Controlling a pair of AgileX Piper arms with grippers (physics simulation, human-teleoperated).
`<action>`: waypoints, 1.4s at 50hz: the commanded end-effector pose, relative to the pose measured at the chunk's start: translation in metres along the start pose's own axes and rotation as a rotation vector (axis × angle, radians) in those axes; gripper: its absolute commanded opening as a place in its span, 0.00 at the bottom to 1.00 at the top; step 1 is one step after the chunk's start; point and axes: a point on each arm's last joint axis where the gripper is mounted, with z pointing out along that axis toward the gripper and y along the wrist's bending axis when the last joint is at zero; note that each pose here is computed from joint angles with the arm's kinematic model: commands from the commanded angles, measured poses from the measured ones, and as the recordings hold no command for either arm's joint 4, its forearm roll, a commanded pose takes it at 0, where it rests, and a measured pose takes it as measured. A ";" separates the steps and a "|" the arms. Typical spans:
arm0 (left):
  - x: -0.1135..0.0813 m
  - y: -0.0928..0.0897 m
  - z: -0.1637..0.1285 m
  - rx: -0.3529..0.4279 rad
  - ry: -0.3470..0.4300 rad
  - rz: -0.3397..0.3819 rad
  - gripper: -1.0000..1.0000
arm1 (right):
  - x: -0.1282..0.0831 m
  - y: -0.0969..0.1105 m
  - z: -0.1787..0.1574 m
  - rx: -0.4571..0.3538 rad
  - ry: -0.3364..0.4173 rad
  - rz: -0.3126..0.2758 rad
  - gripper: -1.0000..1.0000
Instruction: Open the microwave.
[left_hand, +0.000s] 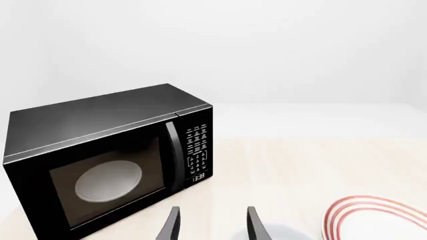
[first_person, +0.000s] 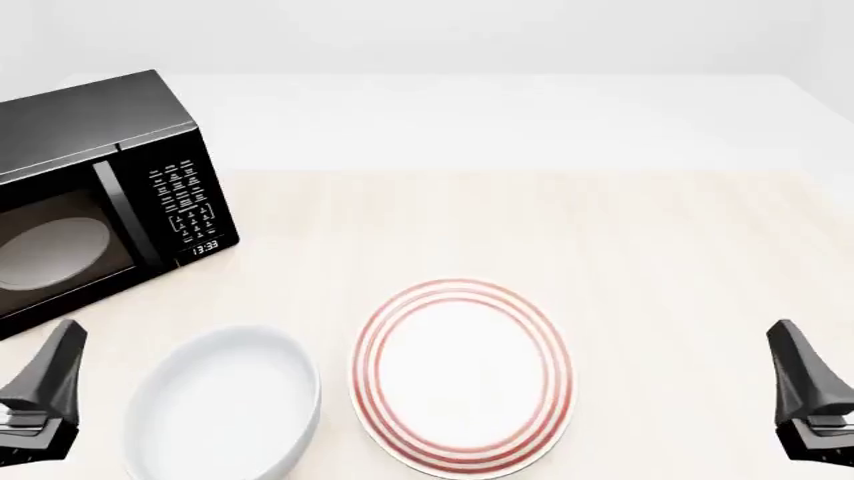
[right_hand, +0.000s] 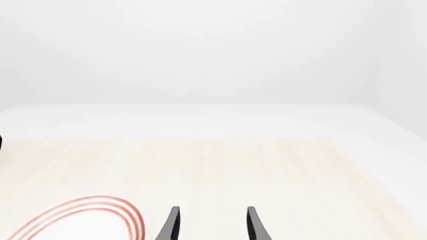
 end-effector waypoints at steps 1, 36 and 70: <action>-0.001 0.000 0.001 -0.001 0.001 -0.001 1.00 | -0.001 0.000 0.000 0.000 0.001 0.002 1.00; -0.042 0.003 0.028 -0.034 0.069 -0.038 1.00 | -0.001 0.000 0.000 0.001 0.001 0.001 1.00; -0.033 0.011 0.081 -0.090 0.162 -0.075 1.00 | -0.006 0.000 0.004 0.001 0.001 0.001 1.00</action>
